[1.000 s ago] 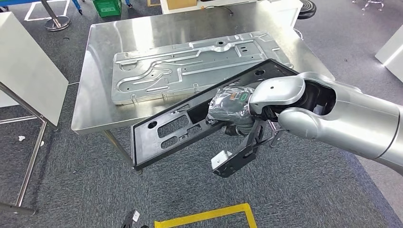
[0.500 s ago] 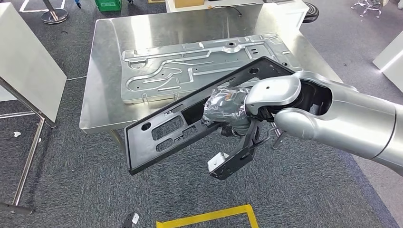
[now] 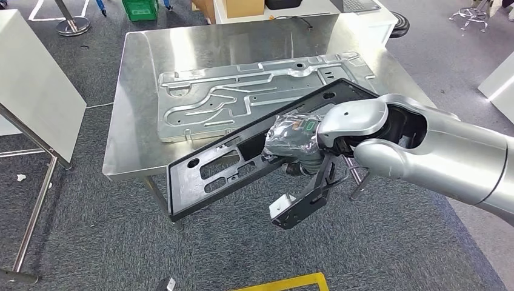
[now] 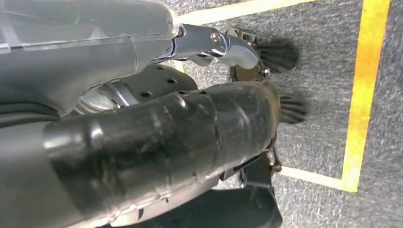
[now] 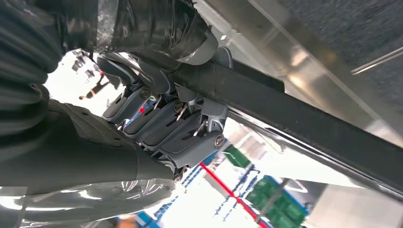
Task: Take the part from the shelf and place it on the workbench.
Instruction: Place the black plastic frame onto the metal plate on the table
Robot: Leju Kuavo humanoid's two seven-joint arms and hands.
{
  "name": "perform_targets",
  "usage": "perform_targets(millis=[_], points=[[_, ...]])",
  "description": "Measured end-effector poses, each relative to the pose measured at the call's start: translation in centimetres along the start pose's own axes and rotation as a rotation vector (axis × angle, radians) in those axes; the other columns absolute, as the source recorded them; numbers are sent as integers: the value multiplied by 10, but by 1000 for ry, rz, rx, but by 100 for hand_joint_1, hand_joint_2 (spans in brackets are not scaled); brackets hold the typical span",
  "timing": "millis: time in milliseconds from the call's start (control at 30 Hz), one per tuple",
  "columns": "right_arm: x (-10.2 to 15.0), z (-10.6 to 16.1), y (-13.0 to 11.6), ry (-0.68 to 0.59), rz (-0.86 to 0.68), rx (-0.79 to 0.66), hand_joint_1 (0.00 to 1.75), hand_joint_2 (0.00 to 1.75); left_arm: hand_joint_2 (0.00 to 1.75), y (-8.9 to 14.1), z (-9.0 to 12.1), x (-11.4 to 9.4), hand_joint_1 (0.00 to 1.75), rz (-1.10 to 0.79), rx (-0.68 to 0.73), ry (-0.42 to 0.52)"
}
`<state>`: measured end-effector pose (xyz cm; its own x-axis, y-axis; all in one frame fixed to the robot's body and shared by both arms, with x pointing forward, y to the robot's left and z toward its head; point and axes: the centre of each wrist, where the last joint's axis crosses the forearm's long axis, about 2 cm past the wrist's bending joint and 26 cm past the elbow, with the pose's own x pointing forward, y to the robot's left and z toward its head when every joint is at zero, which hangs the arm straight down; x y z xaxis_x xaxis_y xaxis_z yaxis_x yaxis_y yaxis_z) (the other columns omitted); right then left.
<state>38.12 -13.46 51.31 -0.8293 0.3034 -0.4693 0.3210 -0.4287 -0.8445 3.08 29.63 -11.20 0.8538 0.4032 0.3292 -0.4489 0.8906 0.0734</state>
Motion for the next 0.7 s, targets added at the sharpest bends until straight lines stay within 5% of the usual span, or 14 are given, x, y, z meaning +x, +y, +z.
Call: perform_targets(millis=[700], points=[[-2, 1, 17, 1, -34, 19, 175, 175, 0, -1, -2, 7, 0, 17, -1, -12]])
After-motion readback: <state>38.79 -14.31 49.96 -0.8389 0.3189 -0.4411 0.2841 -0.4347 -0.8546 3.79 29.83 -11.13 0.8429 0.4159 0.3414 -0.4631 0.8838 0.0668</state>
